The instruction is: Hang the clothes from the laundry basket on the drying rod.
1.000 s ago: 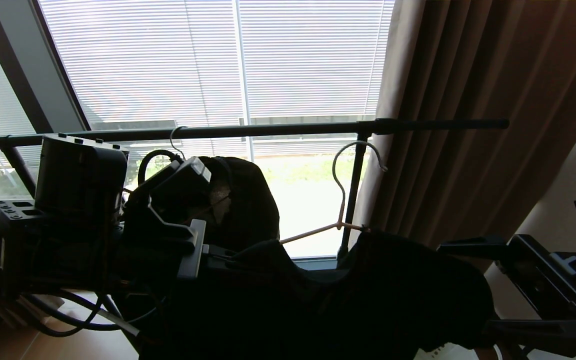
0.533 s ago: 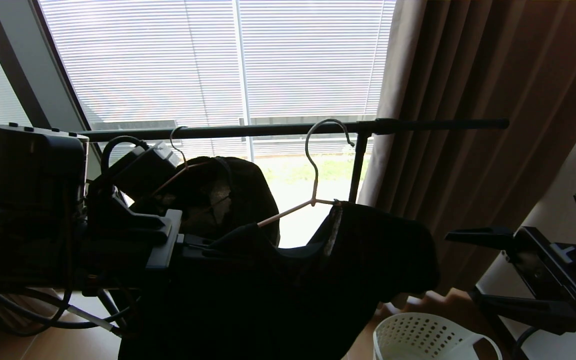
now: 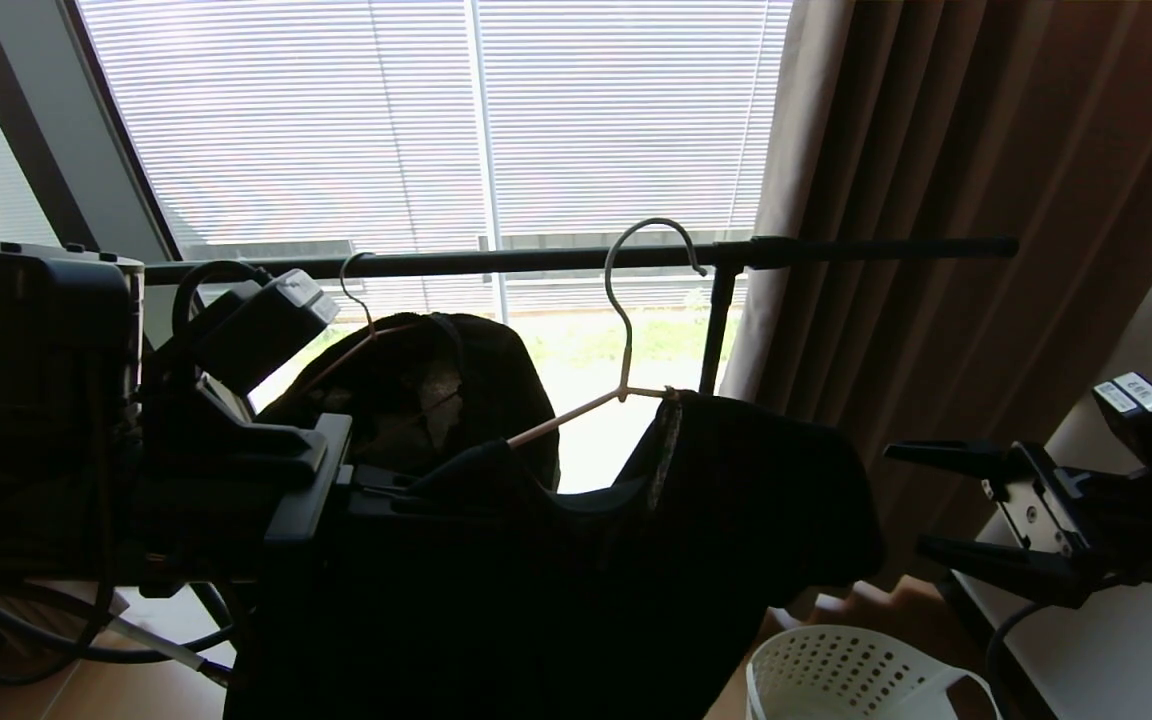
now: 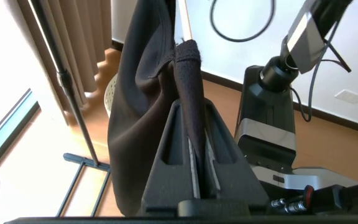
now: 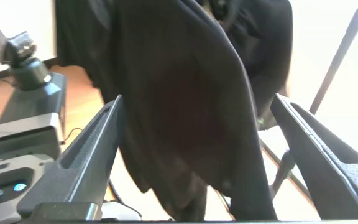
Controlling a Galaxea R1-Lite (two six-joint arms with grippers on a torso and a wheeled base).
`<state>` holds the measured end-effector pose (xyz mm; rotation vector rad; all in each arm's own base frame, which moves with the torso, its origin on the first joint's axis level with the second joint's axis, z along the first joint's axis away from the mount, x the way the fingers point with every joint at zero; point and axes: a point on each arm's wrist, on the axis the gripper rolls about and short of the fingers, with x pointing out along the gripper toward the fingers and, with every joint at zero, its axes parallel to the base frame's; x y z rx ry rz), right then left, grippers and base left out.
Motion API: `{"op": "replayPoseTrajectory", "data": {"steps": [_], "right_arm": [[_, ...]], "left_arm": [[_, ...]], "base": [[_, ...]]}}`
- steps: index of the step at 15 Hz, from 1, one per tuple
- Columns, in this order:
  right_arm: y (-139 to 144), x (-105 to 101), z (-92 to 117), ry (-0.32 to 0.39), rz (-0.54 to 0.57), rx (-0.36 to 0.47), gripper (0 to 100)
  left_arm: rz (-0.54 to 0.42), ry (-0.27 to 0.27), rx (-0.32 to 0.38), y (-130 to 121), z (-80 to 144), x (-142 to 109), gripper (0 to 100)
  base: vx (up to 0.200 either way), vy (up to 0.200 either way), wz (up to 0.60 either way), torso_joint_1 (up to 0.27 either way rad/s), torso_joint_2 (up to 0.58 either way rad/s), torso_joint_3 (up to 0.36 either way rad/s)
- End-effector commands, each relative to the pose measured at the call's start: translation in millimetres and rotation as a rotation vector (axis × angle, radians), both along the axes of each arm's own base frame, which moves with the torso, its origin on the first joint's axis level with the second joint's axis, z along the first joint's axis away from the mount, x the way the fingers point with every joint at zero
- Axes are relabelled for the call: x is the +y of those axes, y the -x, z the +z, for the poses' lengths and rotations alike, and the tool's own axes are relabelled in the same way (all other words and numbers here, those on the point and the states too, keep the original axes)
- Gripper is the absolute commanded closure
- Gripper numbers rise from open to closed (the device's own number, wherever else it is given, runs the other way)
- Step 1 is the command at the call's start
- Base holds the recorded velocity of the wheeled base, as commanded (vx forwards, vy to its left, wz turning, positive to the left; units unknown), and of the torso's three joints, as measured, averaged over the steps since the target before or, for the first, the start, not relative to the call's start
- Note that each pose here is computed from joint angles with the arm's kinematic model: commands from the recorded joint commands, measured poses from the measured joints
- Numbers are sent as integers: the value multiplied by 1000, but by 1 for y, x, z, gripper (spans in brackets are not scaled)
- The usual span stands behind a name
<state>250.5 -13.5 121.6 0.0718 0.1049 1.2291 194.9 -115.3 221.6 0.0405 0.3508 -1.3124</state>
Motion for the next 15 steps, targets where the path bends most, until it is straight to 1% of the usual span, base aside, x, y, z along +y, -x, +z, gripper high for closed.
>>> {"op": "replayPoseTrajectory", "data": {"steps": [1,7,10,11,12,13,15], "right_arm": [[-13,-4,-23,-10,-8,70,0],[-25,-5,-46,-20,-4,139,0],[-27,-2,-49,-19,2,147,0],[-29,2,-50,-17,10,153,0],[-30,6,-54,-14,7,170,0],[-31,9,-56,-5,-9,176,0],[-30,11,-55,-4,-3,176,0]], "left_arm": [[-5,4,-7,2,2,0,100],[-14,5,-7,3,2,-2,100],[-13,12,-2,6,4,-1,100],[-16,13,3,6,4,-2,100],[-19,11,15,8,2,-2,100],[-22,9,22,9,0,-2,100],[-47,16,36,12,-3,0,100]], "base": [[0,0,0,0,0,0],[0,0,0,0,0,0],[0,0,0,0,0,0],[0,0,0,0,0,0],[0,0,0,0,0,0],[0,0,0,0,0,0],[0,0,0,0,0,0]]}}
